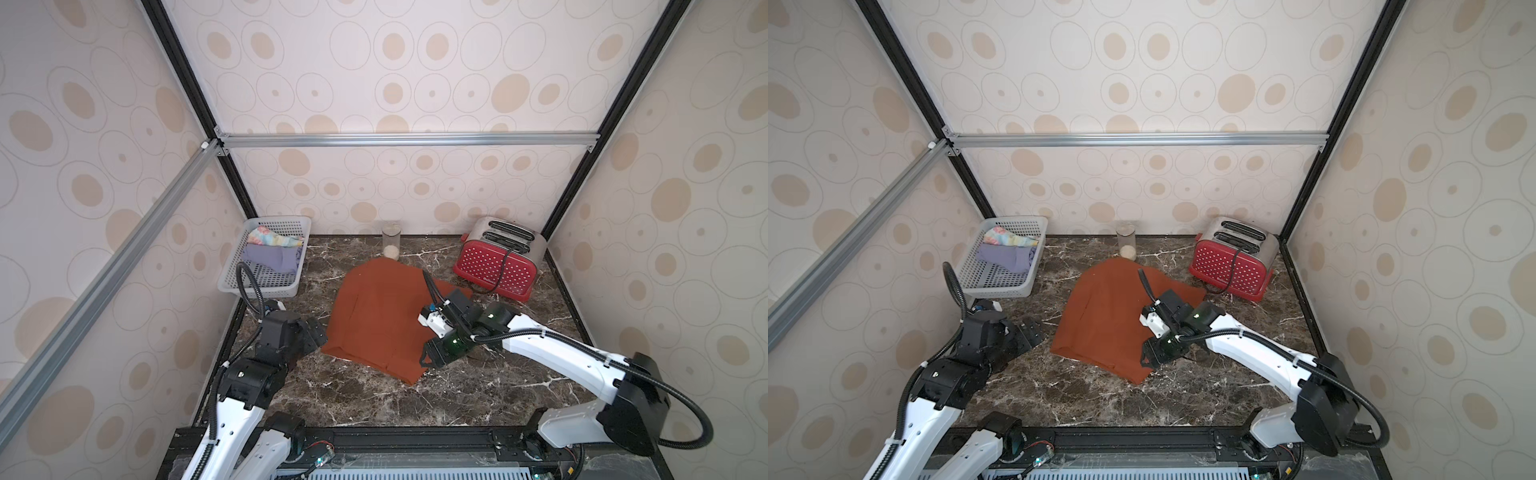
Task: Roll up the skirts
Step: Flatten out the skirt at the center of the board.
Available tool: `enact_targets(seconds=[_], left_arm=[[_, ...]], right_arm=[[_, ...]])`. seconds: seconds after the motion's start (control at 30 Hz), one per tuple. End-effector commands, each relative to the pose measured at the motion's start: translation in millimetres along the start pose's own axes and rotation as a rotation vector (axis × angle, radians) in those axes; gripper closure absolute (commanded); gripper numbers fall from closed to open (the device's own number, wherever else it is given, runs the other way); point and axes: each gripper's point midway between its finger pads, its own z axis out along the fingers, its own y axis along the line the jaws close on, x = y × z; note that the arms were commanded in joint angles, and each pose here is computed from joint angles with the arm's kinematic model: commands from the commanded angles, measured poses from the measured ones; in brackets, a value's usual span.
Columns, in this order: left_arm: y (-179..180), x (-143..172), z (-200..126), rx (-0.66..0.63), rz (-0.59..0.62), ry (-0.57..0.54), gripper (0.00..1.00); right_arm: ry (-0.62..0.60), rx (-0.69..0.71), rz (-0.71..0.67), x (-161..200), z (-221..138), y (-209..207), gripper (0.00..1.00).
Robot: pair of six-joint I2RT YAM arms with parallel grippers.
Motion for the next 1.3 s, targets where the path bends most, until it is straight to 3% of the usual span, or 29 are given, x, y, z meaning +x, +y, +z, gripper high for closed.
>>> enact_targets(seconds=[0.0,0.13,0.27,0.4,0.7,0.8,1.07,1.27], left_arm=[[-30.1,28.5,29.7,0.087,0.027,0.220,0.01],[-45.4,55.3,63.4,0.050,0.212,0.398,0.01],[-50.8,69.3,88.9,-0.066,0.384,0.457,0.01],[-35.9,54.6,110.9,-0.246,0.509,0.440,0.01],[-42.9,60.7,154.2,-0.345,0.563,0.511,0.10],[-44.5,67.0,163.9,-0.349,0.561,0.539,0.20],[-36.6,69.1,170.5,-0.386,0.561,0.530,0.61],[-58.4,68.1,162.5,-0.284,0.485,0.525,0.90]], right_arm=[[-0.165,0.025,0.135,-19.4,-25.5,-4.8,0.37],[-0.141,0.100,0.356,-9.1,-9.9,-30.5,0.37],[-0.144,0.174,0.490,4.0,16.3,-59.1,0.37],[-0.147,0.250,0.478,5.2,29.7,-77.9,0.37],[-0.185,0.238,0.385,-10.3,38.5,-79.0,0.38],[-0.189,0.240,0.380,-7.9,39.6,-81.0,0.37],[-0.197,0.237,0.368,-0.9,37.6,-84.2,0.37],[-0.215,0.274,0.391,-1.4,27.6,-92.0,0.35]])
